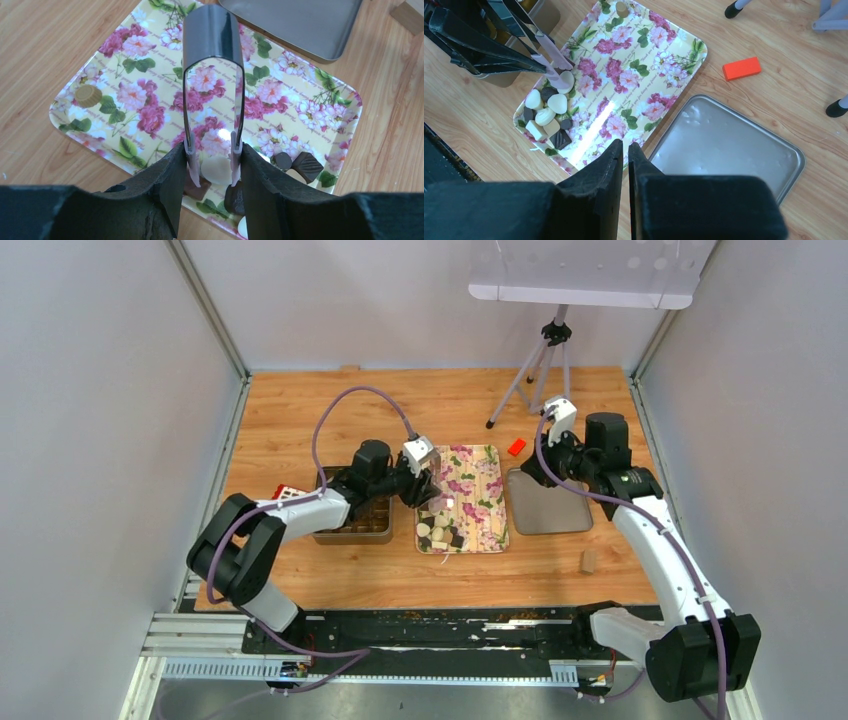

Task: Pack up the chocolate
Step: Pick up the fake chocolate from the plate.

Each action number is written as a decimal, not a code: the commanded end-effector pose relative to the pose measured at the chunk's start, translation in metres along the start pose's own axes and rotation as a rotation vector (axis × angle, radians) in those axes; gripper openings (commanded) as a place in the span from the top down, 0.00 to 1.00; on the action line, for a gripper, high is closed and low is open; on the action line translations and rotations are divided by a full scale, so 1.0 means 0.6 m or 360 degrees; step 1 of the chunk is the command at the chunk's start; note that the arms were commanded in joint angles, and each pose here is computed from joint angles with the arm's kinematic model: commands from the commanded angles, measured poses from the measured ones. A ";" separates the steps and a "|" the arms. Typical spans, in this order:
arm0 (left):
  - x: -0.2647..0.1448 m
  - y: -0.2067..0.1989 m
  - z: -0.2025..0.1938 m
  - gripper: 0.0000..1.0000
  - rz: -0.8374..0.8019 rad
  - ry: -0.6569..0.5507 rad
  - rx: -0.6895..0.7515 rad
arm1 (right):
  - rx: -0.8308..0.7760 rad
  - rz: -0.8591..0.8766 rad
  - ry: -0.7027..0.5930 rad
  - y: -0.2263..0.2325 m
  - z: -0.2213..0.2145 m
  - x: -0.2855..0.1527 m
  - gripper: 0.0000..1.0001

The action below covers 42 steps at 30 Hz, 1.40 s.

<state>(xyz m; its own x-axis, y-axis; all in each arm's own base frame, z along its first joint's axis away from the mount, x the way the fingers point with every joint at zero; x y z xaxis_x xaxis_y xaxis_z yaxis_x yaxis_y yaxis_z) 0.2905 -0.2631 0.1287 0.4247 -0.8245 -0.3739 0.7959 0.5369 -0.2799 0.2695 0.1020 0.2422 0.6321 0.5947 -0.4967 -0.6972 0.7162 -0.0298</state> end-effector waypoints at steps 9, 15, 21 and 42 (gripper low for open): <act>0.027 -0.001 0.031 0.49 -0.0041 -0.0078 0.0058 | -0.0030 0.0027 -0.0055 -0.001 0.008 -0.004 0.89; 0.028 0.005 0.013 0.52 -0.0019 -0.0004 0.0069 | -0.0023 0.0035 -0.0059 0.000 0.005 -0.004 0.89; 0.026 -0.011 0.041 0.74 -0.0089 -0.0071 0.0013 | -0.0016 0.0030 -0.0055 -0.001 0.002 -0.005 0.89; -0.124 0.035 0.152 0.87 0.0220 -0.0327 -0.0006 | -0.0025 0.0030 -0.0064 -0.004 -0.002 -0.002 0.89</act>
<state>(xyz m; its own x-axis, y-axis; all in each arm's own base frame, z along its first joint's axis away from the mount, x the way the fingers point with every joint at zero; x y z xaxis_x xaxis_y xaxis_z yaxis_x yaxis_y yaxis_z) 0.3167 -0.2332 0.2278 0.5537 -0.8069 -0.2059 0.7510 0.5907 -0.2953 0.2663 0.0983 0.2311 0.6125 0.6052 -0.5085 -0.7006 0.7135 0.0052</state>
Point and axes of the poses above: each gripper's point midway between its finger pads, its own x axis out along the fingers, its own y axis along the line the jaws close on, z = x × y, the point moved 5 cm from there along -x, back along the fingers, and after that the axes turned 11 degrees about -x, right-handed, at the moved point
